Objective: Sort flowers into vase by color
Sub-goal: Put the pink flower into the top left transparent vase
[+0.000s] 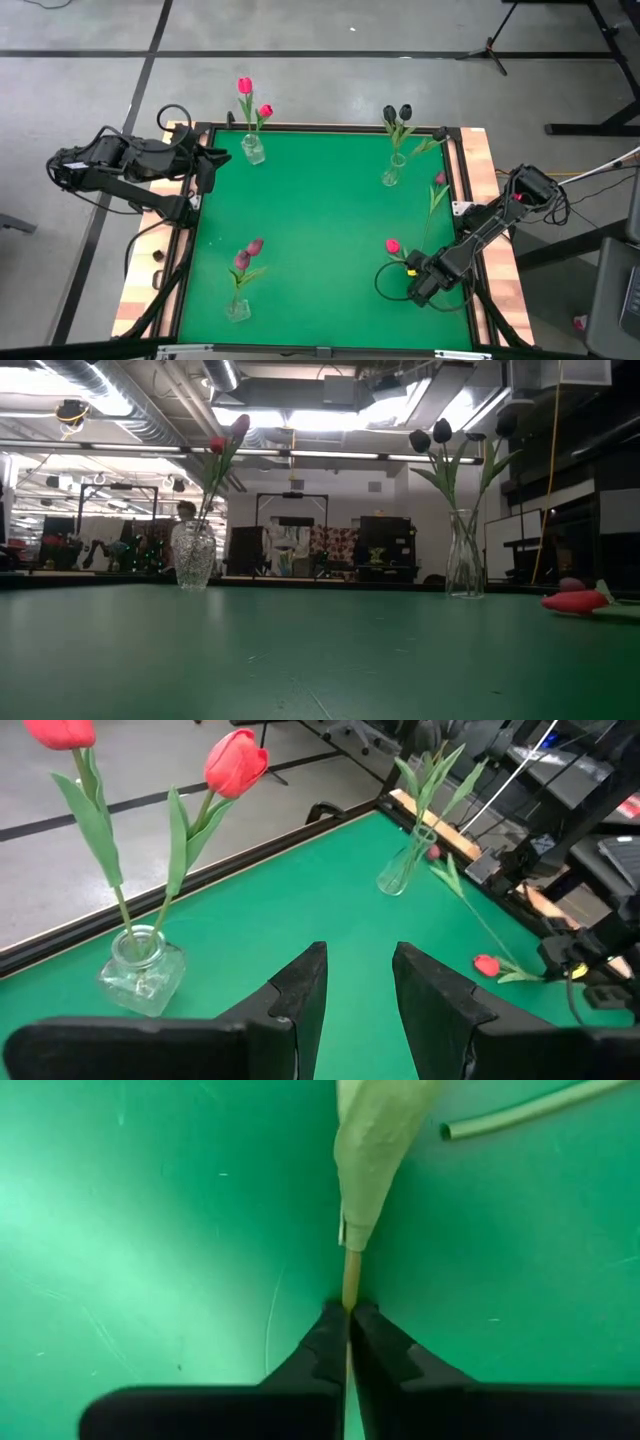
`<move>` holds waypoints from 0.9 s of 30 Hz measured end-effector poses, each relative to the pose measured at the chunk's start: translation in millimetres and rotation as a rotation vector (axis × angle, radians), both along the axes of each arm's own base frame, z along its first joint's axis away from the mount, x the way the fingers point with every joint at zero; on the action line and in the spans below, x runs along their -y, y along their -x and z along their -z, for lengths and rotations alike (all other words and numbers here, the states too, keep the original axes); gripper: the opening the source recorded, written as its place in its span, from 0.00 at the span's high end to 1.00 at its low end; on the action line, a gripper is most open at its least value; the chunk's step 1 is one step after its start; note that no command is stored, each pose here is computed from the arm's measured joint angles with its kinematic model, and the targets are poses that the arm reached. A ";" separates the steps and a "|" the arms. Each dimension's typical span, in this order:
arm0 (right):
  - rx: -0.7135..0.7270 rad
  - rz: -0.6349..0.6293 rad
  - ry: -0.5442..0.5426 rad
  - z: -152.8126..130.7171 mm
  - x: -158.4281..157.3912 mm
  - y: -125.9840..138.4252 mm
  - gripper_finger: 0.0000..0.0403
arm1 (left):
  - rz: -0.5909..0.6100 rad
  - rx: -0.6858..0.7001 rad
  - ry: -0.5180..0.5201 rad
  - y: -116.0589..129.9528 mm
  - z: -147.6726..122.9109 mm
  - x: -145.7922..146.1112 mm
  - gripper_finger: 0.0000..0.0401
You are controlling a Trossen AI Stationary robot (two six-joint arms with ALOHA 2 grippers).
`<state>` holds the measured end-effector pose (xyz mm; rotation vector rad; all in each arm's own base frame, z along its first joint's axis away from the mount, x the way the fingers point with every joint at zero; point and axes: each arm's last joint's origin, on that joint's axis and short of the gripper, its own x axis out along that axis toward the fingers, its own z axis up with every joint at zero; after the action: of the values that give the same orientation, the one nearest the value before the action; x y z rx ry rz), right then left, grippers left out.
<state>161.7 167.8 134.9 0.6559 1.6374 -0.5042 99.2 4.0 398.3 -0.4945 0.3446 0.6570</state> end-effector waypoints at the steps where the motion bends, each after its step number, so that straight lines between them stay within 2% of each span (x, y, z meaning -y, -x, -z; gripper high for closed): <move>1: 0.001 0.000 0.001 0.0 0.0 0.0 0.97 | 0.000 -0.009 -0.001 0.6 0.7 -0.1 0.71; 8: 0.071 0.010 0.047 -5.9 0.1 -8.6 0.99 | -0.003 -0.026 0.000 1.5 2.2 -0.2 0.71; 12: 0.243 0.024 0.163 -12.9 2.8 -23.9 0.99 | -0.003 -0.026 0.000 1.5 2.2 -0.2 0.71; 16: 0.301 0.031 0.195 -19.2 10.7 -38.5 0.99 | -0.003 -0.025 0.001 1.5 2.2 -0.2 0.71; 22: 0.408 -0.027 0.260 -37.1 21.3 -63.5 1.00 | 0.003 -0.024 0.009 1.4 2.2 0.0 0.71; 27: 0.539 -0.108 0.406 -59.7 37.2 -90.6 1.00 | 0.005 -0.025 0.009 1.4 2.2 0.1 0.71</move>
<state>252.3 130.6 194.6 0.3540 1.0164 -0.5085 97.9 3.9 396.1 -0.4947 0.3720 0.6575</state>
